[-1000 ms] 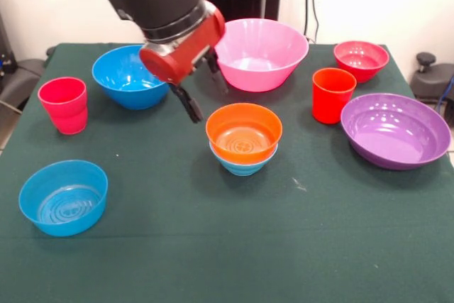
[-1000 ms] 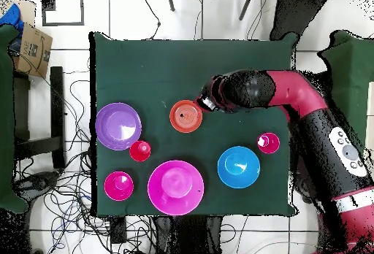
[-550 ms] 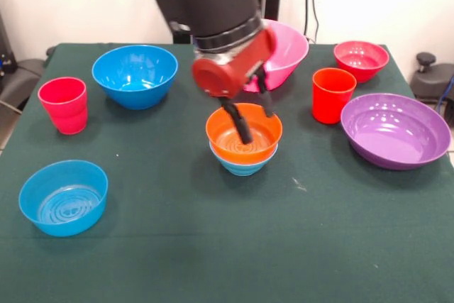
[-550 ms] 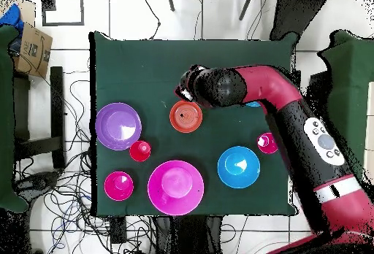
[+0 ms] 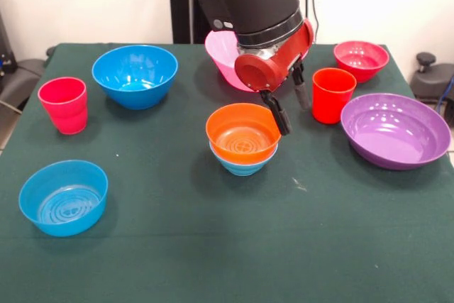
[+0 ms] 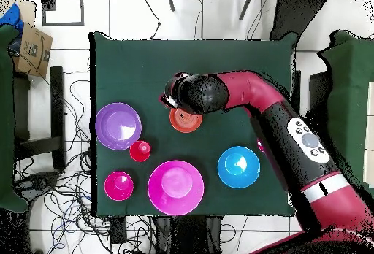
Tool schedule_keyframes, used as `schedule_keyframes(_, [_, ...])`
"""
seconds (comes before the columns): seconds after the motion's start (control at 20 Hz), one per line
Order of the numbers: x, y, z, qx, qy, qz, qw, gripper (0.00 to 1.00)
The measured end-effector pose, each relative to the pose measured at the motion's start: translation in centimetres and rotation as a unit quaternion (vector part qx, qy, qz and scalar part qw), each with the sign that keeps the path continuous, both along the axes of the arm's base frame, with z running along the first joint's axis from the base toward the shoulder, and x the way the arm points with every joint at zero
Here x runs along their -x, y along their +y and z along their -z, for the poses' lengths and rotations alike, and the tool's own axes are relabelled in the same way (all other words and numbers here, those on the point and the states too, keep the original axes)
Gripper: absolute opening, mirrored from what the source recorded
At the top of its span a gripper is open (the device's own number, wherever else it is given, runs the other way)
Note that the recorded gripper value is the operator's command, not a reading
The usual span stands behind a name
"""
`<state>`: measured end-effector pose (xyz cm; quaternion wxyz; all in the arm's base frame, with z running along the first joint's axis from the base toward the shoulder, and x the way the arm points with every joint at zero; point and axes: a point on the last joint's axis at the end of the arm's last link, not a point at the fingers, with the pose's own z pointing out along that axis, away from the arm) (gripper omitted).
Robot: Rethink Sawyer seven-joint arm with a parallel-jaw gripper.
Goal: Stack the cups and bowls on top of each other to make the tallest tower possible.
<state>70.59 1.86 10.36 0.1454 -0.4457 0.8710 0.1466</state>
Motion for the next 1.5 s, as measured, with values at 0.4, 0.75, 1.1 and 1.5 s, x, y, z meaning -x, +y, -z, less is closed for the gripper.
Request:
schedule_keyframes(0.4, [0.3, 0.5, 0.7, 0.005, 0.003, 0.000, 1.0000, 1.00])
schedule_keyframes(0.75, [0.2, 1.1, 1.0, 0.004, -0.006, 0.002, 1.0000, 1.00])
schedule_keyframes(1.1, [0.2, 3.0, 1.1, -0.004, 0.001, 0.004, 1.0000, 1.00])
schedule_keyframes(1.5, [0.2, 5.6, 1.1, -0.010, 0.000, -0.003, 0.9999, 1.00])
